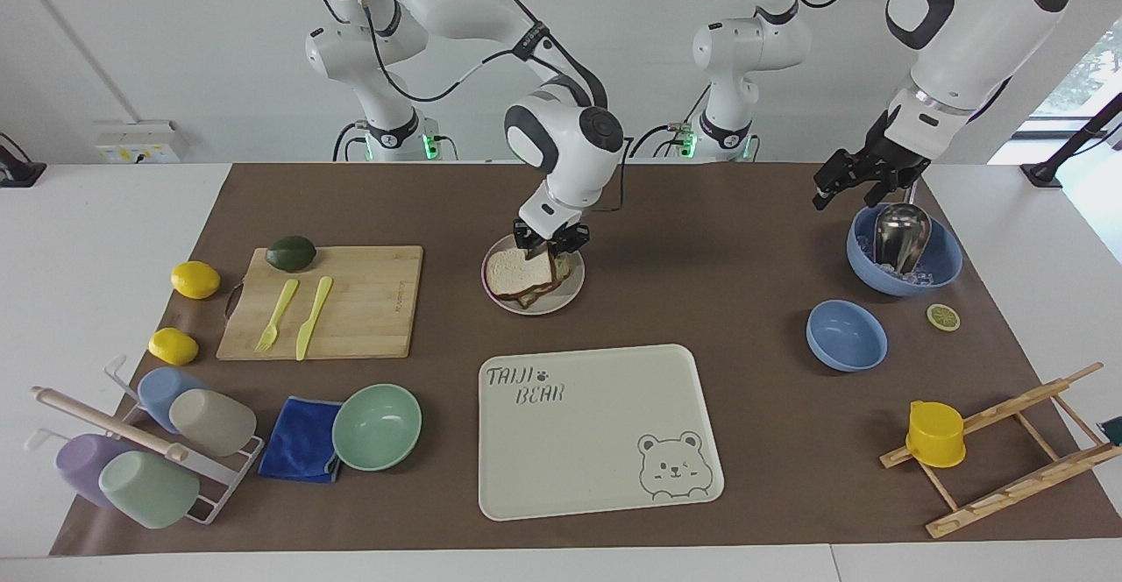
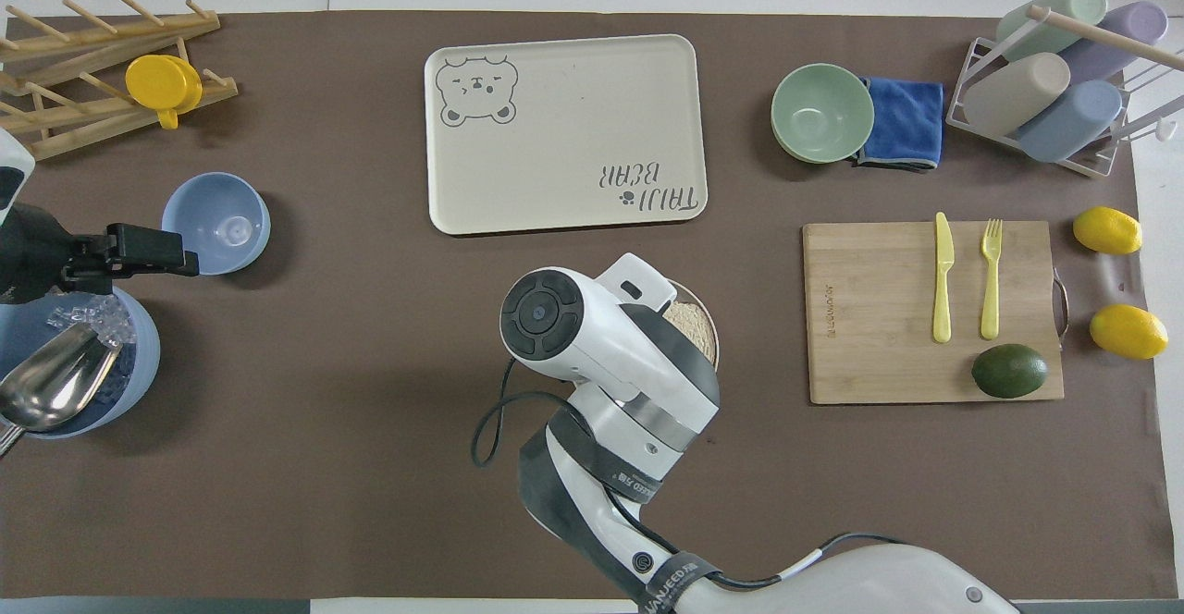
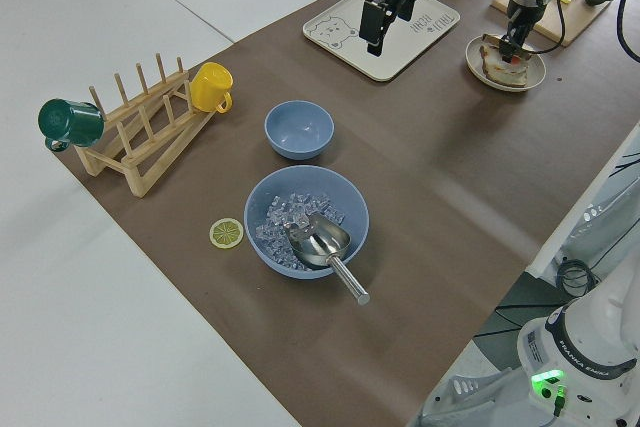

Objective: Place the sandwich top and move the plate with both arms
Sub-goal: 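Withdraw the right gripper while the left gripper reaches the plate rim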

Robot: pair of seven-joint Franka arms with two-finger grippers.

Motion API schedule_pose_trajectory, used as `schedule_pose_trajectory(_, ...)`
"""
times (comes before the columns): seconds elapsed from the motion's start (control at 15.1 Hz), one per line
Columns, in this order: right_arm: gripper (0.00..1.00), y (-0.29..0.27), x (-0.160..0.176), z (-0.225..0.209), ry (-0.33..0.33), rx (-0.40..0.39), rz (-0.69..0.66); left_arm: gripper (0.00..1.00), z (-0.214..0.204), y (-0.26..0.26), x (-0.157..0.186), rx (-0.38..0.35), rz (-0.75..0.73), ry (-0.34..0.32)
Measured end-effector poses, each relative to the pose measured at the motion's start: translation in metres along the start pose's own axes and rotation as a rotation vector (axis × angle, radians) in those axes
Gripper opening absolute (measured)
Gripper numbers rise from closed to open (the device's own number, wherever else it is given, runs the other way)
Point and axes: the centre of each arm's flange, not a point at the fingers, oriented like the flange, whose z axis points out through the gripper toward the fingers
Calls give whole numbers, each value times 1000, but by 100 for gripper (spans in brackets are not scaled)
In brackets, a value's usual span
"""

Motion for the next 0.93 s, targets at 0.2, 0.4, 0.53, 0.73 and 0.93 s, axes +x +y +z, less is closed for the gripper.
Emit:
schedule_pose_trajectory(0.2,70,-4,1,-13,-13,83,31,100,38,-2,-1,-52,-24,13)
schedule_pose_trajectory(0.4,79,19,15,-53,10,175,95,100,64,-2,-6,-98,-3,-6)
schedule_pose_trajectory(0.53,85,63,33,-79,47,209,103,100,76,7,-9,-144,7,-9)
schedule_pose_trajectory(0.73,100,143,52,-100,29,211,166,100,101,45,-19,-200,40,-9)
schedule_pose_trajectory(0.93,100,244,61,-109,-31,203,175,100,135,97,-35,-213,104,-19)
